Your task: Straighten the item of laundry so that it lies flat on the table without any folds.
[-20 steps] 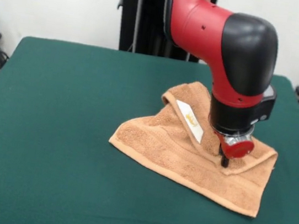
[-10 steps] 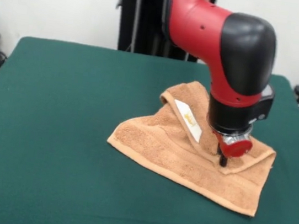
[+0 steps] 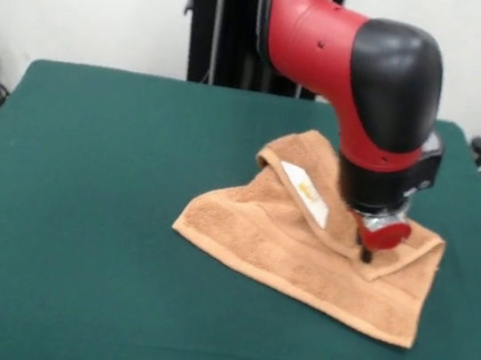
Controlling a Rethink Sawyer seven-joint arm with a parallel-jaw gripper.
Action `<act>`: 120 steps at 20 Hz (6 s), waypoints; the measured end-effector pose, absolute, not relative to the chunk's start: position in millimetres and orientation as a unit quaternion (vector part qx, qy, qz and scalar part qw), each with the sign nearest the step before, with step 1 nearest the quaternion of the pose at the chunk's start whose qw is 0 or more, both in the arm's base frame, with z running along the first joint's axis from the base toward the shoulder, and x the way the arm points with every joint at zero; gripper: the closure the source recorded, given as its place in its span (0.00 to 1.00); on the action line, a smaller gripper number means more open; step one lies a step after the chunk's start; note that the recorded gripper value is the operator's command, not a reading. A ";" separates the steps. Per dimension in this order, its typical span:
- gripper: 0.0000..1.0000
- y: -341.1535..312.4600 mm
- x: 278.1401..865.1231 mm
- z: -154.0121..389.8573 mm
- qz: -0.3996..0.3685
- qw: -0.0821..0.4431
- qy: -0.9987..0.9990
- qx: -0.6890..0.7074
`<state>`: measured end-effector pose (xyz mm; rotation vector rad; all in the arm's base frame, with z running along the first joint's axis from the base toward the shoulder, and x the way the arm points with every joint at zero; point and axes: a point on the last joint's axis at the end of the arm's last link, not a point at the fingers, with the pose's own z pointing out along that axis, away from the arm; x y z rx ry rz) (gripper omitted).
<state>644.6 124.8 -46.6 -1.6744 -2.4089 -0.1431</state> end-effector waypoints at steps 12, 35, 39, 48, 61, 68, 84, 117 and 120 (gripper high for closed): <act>1.00 151.8 639.8 -31.8 -0.052 0.122 -0.829 -0.543; 1.00 162.2 636.3 -8.2 -0.057 0.117 -0.833 -0.538; 1.00 174.5 634.4 -3.6 -0.055 0.114 -0.839 -0.529; 1.00 191.8 625.4 3.3 -0.036 0.104 -0.841 -0.530; 1.00 192.8 633.8 38.9 -0.046 0.111 -0.822 -0.557; 1.00 187.7 630.5 57.1 -0.035 0.122 -0.807 -0.577; 1.00 221.7 619.4 60.4 -0.014 0.117 -0.783 -0.610; 0.00 255.5 604.1 53.4 -0.007 0.110 -0.797 -0.593; 0.00 245.0 610.1 54.7 -0.014 0.099 -0.788 -0.607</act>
